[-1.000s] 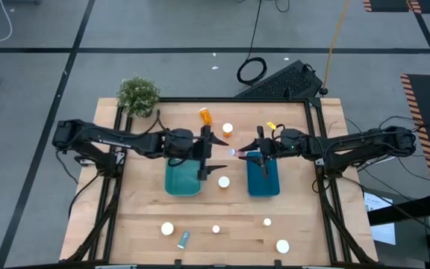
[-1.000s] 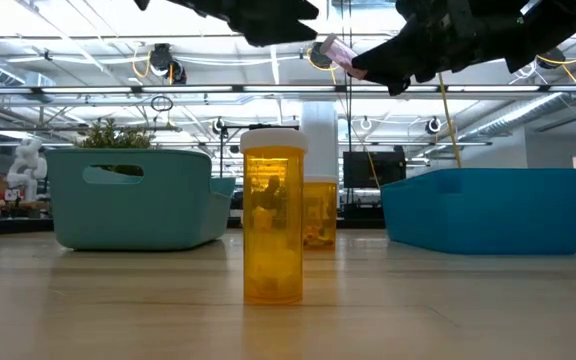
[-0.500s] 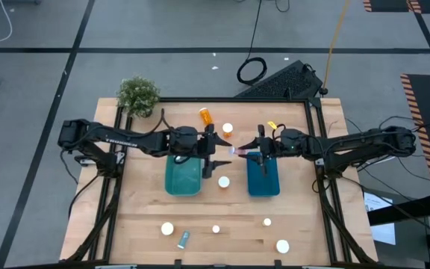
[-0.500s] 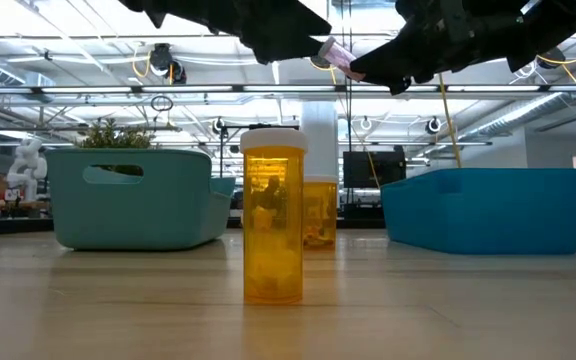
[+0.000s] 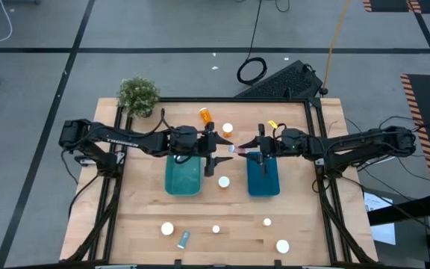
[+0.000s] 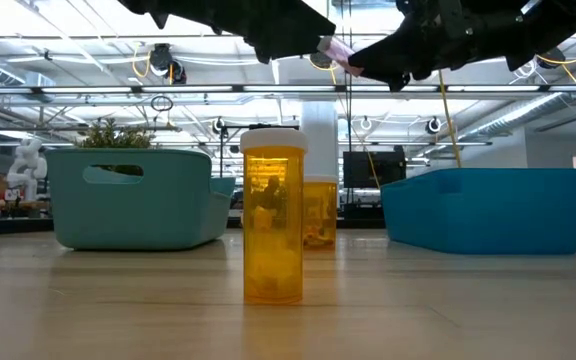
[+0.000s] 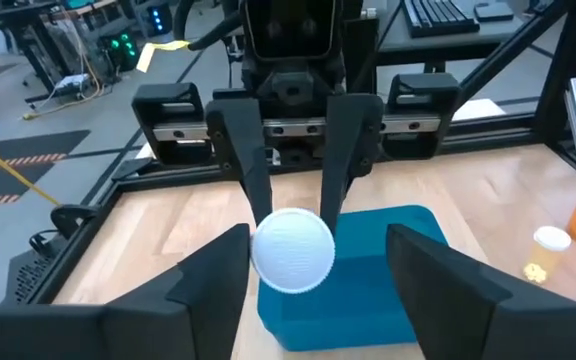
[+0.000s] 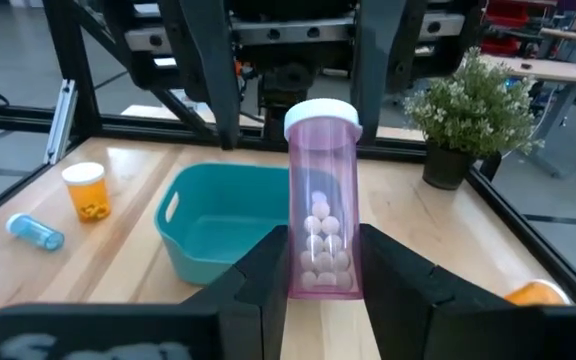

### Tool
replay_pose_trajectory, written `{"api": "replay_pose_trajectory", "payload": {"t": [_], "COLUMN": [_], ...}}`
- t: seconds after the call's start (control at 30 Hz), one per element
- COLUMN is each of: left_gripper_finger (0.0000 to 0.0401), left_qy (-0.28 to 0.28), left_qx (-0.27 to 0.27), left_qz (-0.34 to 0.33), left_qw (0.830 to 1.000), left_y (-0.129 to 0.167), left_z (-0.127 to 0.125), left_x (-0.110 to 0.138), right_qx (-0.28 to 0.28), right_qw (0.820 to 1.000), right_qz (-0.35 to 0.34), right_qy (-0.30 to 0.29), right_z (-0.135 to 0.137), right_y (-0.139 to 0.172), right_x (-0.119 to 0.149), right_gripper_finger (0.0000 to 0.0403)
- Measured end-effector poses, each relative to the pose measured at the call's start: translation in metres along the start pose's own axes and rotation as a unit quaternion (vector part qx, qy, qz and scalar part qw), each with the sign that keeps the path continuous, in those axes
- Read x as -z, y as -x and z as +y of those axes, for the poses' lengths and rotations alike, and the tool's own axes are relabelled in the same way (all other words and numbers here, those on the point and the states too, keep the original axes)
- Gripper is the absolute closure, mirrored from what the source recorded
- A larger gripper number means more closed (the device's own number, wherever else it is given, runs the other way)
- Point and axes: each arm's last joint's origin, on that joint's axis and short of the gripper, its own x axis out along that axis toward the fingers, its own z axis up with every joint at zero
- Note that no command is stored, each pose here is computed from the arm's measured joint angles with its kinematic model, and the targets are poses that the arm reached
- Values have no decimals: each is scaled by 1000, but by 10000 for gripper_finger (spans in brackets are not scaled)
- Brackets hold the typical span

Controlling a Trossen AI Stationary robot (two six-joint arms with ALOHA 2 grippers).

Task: Pick and place medicine bottles into bin by pill shape (circle, oval)
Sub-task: Put the top right small pink pill bottle into the green bin

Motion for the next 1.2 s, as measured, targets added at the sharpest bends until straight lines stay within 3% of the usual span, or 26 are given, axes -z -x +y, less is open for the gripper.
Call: {"api": "replay_pose_trajectory", "payload": {"t": [0.83,1.0,1.2], "left_gripper_finger": [268,277,275], "left_qy": [-16,-25,-24], "left_qx": [-3,-1,-4], "left_qz": [-9,-2,10], "left_qw": [1000,1000,1000], "left_y": [0,0,0], "left_z": [1,0,3], "left_x": [-2,-1,2], "right_qx": [-1,1,36], "right_qw": [1000,1000,999], "right_qz": [-4,-2,18], "right_qy": [0,-2,-14], "right_z": [0,0,-2], "right_y": [0,0,0], "right_x": [-1,0,3], "right_gripper_finger": [296,260,182]}}
